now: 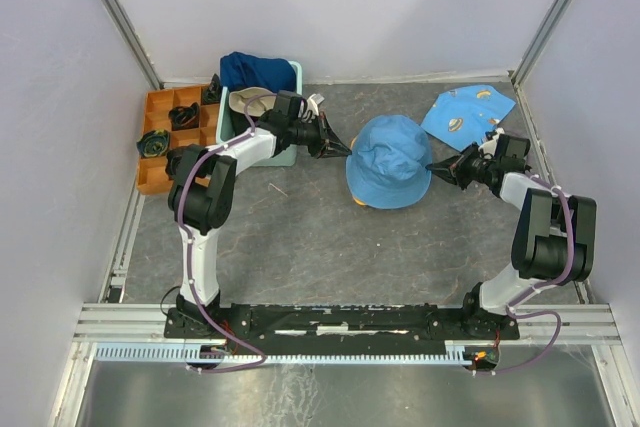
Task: Stack the hats
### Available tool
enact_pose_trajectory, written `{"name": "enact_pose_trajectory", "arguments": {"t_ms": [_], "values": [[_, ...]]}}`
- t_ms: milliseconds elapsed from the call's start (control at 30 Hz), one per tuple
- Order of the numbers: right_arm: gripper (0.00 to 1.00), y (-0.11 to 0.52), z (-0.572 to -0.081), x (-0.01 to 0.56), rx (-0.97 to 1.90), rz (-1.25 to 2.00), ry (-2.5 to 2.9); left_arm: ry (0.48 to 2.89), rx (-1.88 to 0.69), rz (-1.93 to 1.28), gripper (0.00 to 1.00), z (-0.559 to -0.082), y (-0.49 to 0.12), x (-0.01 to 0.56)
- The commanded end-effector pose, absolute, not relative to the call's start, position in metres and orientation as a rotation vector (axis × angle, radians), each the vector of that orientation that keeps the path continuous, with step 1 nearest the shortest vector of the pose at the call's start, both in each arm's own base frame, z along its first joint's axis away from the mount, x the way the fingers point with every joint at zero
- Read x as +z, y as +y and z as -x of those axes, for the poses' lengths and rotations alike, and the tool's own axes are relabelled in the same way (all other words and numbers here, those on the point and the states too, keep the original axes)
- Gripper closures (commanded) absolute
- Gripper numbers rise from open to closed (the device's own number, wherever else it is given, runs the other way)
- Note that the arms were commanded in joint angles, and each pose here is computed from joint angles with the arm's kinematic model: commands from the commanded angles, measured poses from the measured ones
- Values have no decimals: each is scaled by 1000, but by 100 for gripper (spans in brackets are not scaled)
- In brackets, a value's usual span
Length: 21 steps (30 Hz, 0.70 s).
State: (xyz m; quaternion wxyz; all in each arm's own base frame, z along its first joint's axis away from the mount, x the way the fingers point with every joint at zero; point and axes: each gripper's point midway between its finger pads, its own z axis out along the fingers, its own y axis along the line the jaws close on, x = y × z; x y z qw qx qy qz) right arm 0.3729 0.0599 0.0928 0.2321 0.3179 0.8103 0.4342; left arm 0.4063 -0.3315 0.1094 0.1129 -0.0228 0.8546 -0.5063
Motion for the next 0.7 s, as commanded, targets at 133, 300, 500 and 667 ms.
{"name": "enact_pose_trajectory", "arguments": {"t_ms": [133, 300, 500, 667], "values": [[100, 42, -380, 73, 1048, -898, 2248, 2880, -1182, 332, 97, -361, -285, -13], [100, 43, -380, 78, 1057, -885, 2243, 2852, -1213, 324, 97, -364, -289, -4], [80, 43, -383, 97, 1061, -850, 2214, 2810, -1217, 318, 85, -373, -292, 12], [71, 41, -384, 105, 1039, -840, 2213, 2785, -1215, 337, 69, -379, -293, 18]]}}
